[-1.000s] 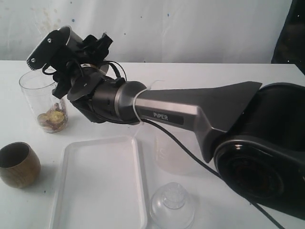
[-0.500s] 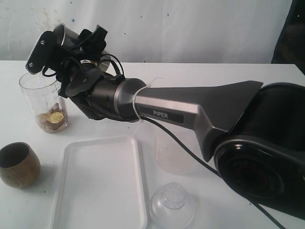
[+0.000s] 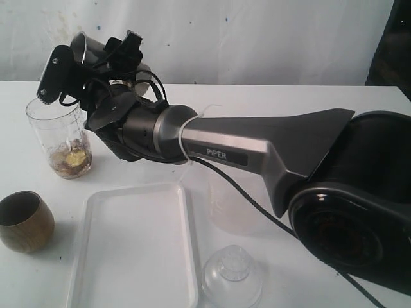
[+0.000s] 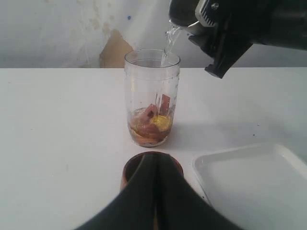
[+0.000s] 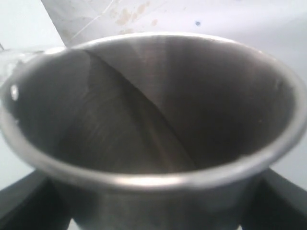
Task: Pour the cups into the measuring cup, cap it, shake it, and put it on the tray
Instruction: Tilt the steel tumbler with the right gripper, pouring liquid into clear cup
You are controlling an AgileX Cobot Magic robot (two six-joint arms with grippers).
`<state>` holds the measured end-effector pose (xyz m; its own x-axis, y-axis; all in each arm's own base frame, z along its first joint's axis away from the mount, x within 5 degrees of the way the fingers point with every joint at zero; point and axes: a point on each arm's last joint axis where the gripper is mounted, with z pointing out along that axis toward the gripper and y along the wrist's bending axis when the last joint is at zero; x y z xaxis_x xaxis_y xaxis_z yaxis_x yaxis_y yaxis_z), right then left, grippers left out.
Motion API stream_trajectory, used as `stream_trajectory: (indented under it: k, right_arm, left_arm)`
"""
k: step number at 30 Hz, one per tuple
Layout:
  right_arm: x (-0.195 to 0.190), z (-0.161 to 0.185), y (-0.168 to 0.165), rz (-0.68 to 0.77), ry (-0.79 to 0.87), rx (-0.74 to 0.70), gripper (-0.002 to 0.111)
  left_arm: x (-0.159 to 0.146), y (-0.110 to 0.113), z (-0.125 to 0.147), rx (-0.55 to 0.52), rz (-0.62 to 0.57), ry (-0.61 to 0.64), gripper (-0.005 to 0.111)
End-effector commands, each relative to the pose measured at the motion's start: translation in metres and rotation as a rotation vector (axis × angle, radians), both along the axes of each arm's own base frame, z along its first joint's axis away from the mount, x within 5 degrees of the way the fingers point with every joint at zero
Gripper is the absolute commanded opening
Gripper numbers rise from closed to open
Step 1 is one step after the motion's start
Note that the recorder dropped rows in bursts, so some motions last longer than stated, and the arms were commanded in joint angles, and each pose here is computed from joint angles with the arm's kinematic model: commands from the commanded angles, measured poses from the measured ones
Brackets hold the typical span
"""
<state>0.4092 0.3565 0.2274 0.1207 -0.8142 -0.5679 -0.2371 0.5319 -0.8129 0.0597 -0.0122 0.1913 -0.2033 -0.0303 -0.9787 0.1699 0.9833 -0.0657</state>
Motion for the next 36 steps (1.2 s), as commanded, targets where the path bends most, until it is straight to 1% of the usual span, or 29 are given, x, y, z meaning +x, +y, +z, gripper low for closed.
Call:
stream_trajectory:
  k: [1,27,33,36]
  right_arm:
    - [-0.0006,0.0241,-0.0046,-0.033,-0.079,-0.012,0.0]
    - [-0.0004,0.0252,-0.0041,-0.027,-0.108,-0.039,0.0]
    - [-0.0004,0.0226,-0.0048,-0.043,-0.058,0.052,0.0]
    - [-0.0004,0.0205,-0.0057,-0.063,-0.016,0.138,0.0]
  left_arm:
    - [-0.0002,-0.0001,-0.0007,0.004,-0.004,-0.01,0.0]
    - [-0.0002,-0.0001,-0.0007,0.004,-0.004,-0.01,0.0]
    - [-0.0002,-0.0001,-0.0007,0.004,-0.004,-0.01,0.0]
    - [-0.0002,-0.0001,-0.0007,0.004,-0.004,-0.01,0.0]
